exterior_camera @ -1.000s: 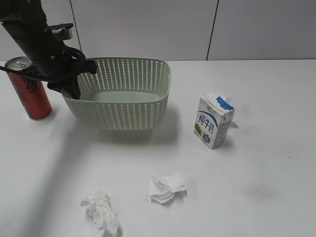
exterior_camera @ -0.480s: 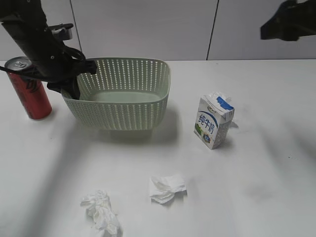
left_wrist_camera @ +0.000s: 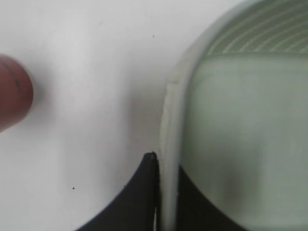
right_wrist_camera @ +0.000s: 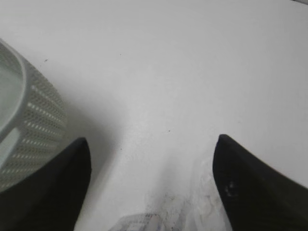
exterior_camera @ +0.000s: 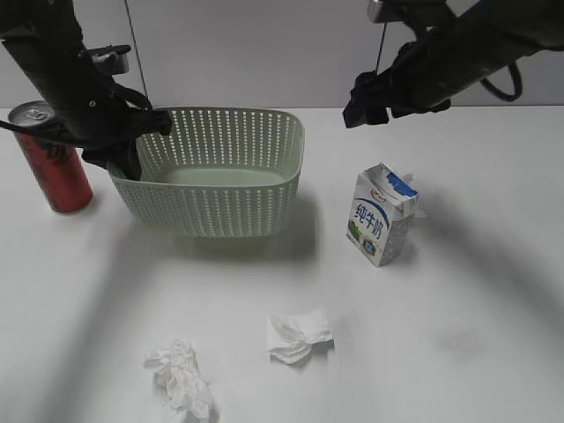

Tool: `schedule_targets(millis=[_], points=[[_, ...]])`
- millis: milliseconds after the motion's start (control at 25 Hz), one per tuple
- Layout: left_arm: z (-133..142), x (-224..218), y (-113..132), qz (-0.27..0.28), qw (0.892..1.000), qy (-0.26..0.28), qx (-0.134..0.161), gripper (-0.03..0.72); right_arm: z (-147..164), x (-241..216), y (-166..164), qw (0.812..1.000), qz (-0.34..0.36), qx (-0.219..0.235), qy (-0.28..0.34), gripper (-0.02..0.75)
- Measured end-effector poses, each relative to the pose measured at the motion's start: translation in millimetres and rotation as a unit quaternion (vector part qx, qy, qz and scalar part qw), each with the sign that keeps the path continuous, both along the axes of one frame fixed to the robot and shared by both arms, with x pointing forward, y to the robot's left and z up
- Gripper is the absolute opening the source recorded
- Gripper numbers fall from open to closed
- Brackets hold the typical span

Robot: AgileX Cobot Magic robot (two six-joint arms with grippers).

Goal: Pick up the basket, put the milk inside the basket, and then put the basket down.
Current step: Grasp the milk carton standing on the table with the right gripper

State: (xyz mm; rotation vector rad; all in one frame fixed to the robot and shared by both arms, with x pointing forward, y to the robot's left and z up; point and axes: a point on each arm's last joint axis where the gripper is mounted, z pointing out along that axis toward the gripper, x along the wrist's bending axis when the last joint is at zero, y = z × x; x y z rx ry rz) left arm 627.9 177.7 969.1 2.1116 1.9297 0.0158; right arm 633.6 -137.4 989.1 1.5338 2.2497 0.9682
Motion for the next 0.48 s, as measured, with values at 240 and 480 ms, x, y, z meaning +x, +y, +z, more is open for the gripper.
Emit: schedule_targets(millis=[240,480], points=[[0,0,0,-0.001,1.0,0.001,0.002,0.003,-39,21,15,0.999,0.01,-0.011,0.034,0.592],[0,0,0,-0.001,1.0,0.001,0.003,0.003,-65,24,17,0.997,0.008,-0.018,0.068,0.351]])
